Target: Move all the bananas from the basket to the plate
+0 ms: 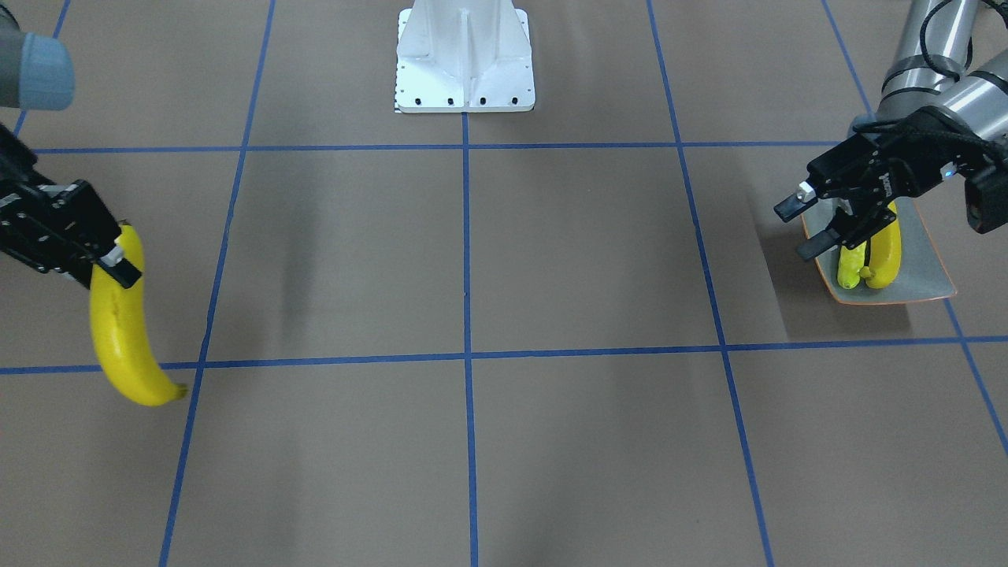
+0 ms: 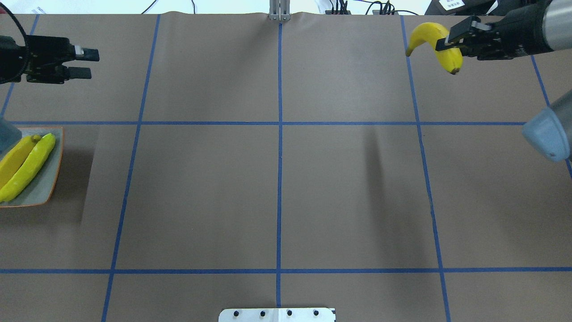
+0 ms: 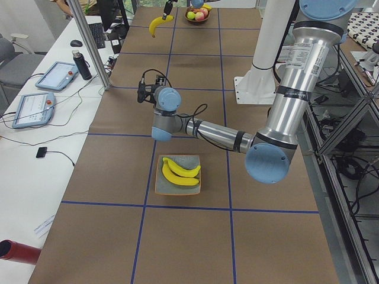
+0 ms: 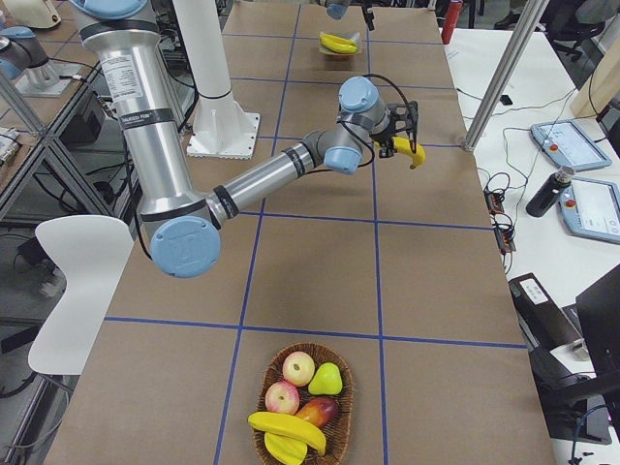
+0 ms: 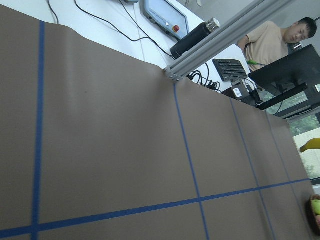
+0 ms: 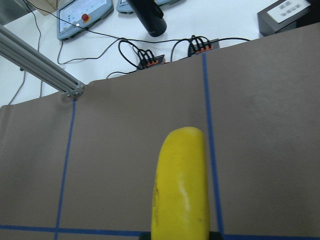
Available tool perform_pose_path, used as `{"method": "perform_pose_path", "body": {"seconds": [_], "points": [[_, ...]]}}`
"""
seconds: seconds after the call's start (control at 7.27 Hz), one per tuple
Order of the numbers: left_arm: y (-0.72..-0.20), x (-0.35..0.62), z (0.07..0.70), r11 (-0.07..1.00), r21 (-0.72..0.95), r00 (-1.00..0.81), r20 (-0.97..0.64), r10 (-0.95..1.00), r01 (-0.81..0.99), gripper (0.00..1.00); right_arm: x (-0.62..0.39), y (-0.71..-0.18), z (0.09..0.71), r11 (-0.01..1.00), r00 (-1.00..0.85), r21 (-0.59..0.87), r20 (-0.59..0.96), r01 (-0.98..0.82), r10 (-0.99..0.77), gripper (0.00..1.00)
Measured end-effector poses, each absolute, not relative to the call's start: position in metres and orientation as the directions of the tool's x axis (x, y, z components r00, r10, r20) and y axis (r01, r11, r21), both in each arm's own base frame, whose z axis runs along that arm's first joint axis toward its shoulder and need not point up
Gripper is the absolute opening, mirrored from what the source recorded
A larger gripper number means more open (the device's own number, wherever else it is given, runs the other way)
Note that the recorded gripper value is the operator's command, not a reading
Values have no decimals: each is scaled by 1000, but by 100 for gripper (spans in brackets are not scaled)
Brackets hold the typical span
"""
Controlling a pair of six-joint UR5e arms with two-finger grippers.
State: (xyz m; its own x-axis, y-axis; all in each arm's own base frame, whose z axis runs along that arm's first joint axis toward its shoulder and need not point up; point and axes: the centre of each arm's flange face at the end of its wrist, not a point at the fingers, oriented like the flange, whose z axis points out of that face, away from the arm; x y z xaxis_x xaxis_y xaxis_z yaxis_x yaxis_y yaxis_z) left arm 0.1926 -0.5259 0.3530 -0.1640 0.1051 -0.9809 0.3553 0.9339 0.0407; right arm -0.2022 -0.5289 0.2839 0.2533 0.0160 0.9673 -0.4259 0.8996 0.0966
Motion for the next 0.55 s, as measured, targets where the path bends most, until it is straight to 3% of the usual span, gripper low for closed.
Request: {"method": "perform_pose_path", "body": {"seconds": [0.55], "points": [[-511,314,260,921,-328,-428,-877,-216,209,100,-304,-478,181,913,87,48,996,-406,-14,0]]}}
